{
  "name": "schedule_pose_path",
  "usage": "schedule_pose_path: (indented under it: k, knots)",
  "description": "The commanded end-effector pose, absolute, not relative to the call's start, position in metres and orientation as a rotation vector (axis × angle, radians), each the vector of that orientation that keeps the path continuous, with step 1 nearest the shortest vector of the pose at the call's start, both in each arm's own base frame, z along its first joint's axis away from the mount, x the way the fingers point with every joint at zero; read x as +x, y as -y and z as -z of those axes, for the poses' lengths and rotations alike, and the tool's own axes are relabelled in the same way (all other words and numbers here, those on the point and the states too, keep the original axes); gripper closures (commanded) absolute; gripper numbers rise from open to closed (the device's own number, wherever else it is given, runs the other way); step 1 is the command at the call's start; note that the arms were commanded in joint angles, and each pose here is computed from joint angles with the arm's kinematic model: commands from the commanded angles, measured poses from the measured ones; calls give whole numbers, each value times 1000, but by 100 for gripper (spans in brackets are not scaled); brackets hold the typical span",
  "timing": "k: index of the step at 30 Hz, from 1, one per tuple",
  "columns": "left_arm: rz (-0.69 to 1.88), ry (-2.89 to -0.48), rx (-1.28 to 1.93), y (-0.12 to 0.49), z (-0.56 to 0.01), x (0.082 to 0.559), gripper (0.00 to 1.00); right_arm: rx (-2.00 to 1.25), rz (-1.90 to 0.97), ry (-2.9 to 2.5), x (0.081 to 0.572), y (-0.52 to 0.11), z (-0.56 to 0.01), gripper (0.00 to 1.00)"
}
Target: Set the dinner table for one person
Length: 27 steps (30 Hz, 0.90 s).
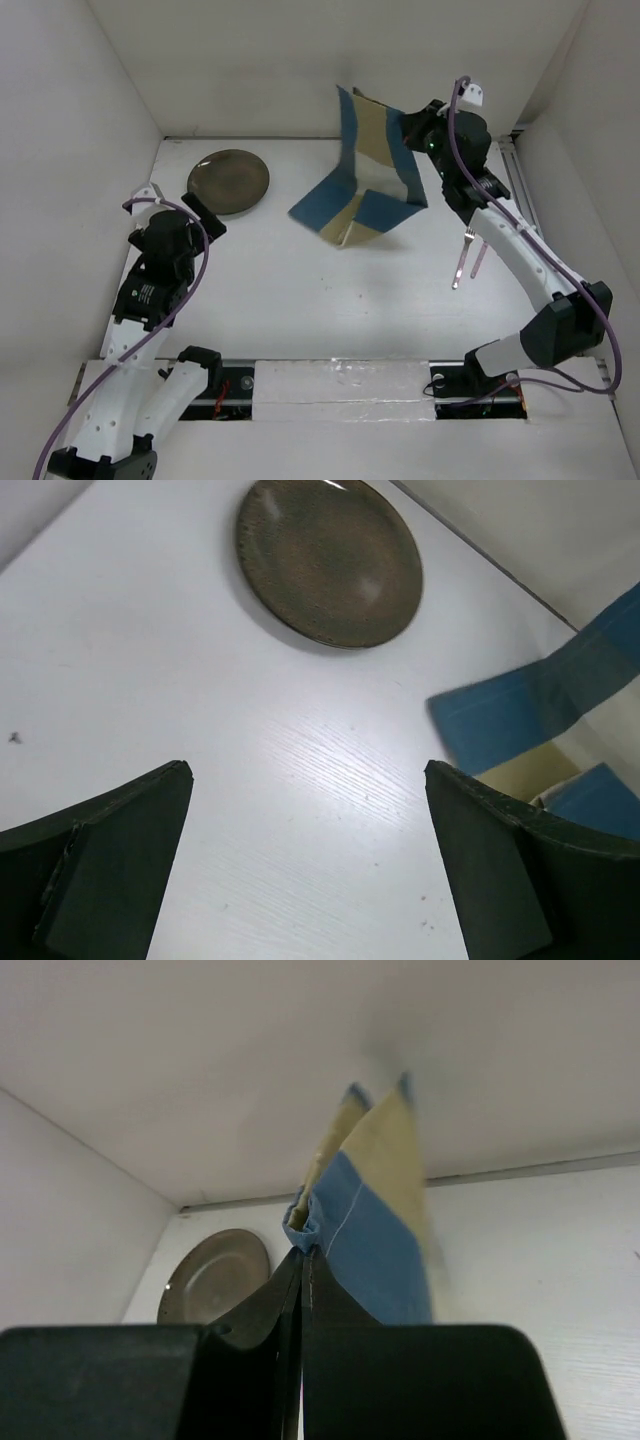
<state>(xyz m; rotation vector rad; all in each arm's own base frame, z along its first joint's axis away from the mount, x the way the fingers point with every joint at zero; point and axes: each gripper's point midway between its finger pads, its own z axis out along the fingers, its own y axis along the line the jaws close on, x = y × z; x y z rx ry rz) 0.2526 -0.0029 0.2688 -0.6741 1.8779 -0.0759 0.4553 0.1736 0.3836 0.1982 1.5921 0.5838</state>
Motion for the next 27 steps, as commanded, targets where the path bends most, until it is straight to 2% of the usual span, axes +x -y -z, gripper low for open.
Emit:
schedule_pose_path:
  k: [1,5,10,14,20,21,25,27]
  knots:
    - [223,-1923,-563,34,-268,270,0,206,-579,-1766,470,-184,-305,100]
    - [401,-2024,-440,74,-256,283,0,114,-686,-1864,471,-203,-268,100]
    - [574,-2044,-399,103,-243,288,0,-123,-899,-1849,457,-248,-277,100]
    - [647,-2041,-427,114,-239,286,0,-387,-1067,-1822,433,-315,-292,100]
    - [540,-1881,-747,67,-268,261,0,-707,-1264,-1772,380,-407,-312,100]
    - [539,-1803,-790,56,-287,250,0,-767,-1310,-1753,364,-427,-316,100]
    - [438,-1613,-943,11,-314,219,0,-898,-1465,-1550,338,-469,-371,100]
    - [419,-1610,-928,8,-314,215,0,-876,-1481,-1463,335,-472,-395,100]
